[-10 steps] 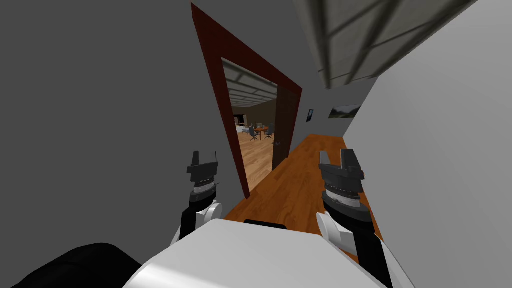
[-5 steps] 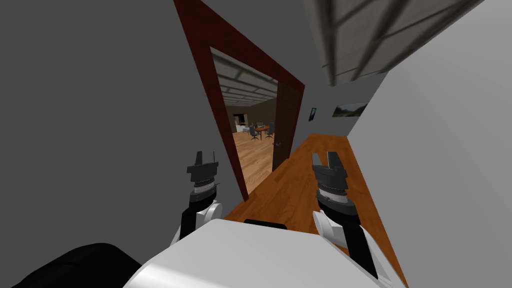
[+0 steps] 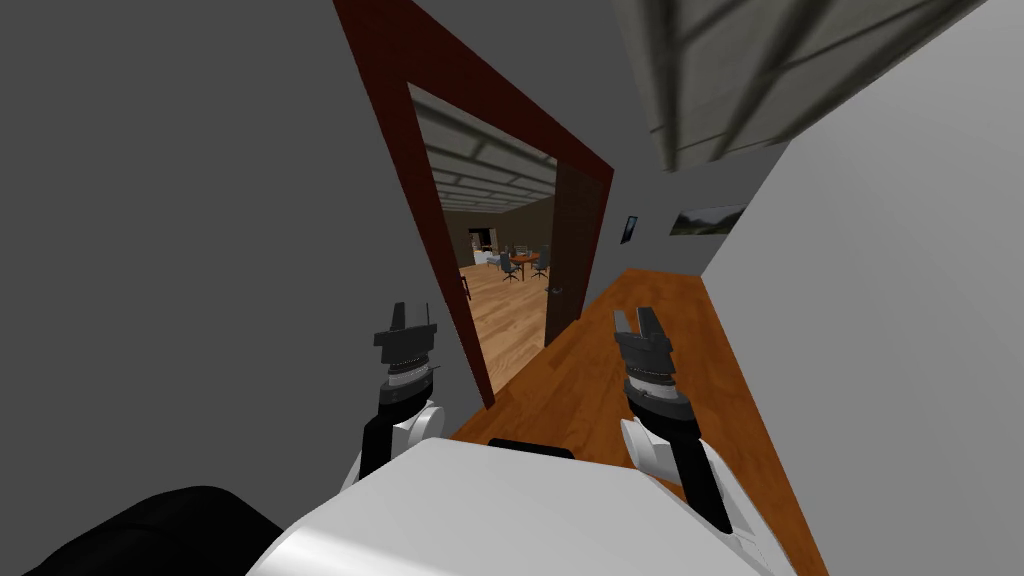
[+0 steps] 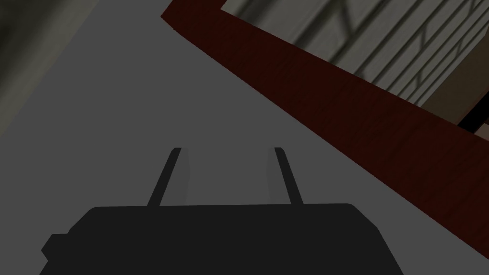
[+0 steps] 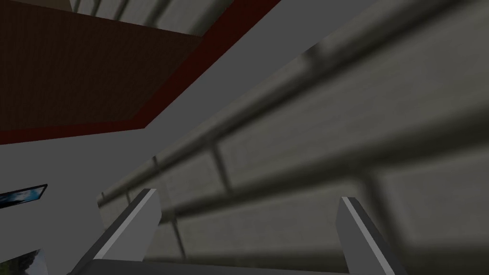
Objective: Push the door open
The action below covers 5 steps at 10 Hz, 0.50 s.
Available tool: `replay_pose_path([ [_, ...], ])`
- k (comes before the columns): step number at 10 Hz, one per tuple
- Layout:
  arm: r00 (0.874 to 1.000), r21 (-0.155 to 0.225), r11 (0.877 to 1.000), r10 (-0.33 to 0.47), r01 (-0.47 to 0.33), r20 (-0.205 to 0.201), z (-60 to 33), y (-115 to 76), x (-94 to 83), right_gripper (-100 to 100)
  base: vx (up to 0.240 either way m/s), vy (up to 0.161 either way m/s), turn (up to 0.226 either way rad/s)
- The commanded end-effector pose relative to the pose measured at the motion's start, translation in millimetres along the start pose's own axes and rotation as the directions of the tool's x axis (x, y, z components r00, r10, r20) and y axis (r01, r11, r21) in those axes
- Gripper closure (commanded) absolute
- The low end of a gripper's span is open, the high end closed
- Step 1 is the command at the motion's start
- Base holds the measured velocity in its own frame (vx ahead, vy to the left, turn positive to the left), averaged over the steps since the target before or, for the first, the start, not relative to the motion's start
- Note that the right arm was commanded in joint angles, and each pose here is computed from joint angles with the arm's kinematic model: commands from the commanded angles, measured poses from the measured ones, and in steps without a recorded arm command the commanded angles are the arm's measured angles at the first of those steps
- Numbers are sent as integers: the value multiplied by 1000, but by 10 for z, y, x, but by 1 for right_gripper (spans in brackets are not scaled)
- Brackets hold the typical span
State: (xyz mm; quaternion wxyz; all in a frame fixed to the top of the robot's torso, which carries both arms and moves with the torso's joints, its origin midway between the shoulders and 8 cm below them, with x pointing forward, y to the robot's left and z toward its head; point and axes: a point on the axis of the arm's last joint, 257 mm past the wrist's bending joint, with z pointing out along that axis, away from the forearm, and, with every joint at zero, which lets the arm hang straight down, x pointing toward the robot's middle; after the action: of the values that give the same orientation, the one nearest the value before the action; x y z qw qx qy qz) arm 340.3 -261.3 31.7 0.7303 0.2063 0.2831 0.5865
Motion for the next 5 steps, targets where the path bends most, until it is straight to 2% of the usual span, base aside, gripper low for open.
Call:
replay_pose_path([
  [1,1000,16,1000,11,-11,-15,-28,-120,45,-100,142,-74,45],
  [3,999,41,999,26,-25,-37,-73,-289,124,-100,140,-99,44],
  [5,998,60,998,38,-35,-52,-109,-414,183,-100,98,-52,32],
])
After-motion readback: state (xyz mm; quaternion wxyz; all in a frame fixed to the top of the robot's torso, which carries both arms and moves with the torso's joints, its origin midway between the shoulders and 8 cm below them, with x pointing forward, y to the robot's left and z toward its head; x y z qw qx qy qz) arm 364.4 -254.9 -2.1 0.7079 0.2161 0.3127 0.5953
